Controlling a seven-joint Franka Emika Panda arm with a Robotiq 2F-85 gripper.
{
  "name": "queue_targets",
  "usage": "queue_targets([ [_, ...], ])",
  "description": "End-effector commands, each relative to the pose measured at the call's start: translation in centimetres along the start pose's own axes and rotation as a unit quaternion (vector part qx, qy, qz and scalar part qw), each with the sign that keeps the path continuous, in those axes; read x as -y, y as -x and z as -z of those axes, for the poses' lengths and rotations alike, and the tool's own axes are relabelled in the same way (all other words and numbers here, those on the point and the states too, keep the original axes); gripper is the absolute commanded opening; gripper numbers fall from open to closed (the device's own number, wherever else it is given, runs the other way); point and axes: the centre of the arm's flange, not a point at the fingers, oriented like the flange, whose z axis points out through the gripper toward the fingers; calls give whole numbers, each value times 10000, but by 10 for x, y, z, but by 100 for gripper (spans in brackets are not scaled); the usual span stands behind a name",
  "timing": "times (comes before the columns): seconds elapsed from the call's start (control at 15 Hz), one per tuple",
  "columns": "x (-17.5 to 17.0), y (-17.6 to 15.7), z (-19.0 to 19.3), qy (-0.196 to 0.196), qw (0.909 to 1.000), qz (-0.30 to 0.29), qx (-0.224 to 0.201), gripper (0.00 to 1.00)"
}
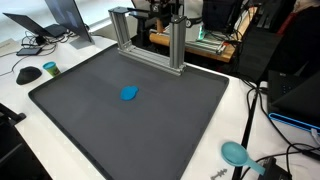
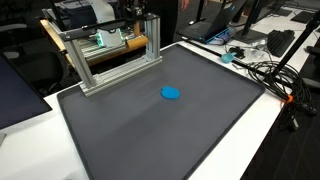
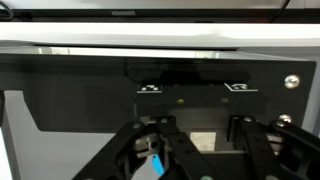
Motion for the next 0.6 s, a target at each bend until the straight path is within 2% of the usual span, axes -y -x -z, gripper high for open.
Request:
queue_targets([
  [0.0, 3, 25, -6, -68, 9993, 100, -366, 23],
  [0.27, 4, 33, -8, -69, 9983, 20, -571, 23],
  [0.33, 4, 33, -7, -48, 9981, 18, -611, 73],
  [0.4, 4, 34, -6, -55, 9979, 5, -644, 73],
  [0.53, 5, 33, -4, -35, 9969, -81, -780, 87],
])
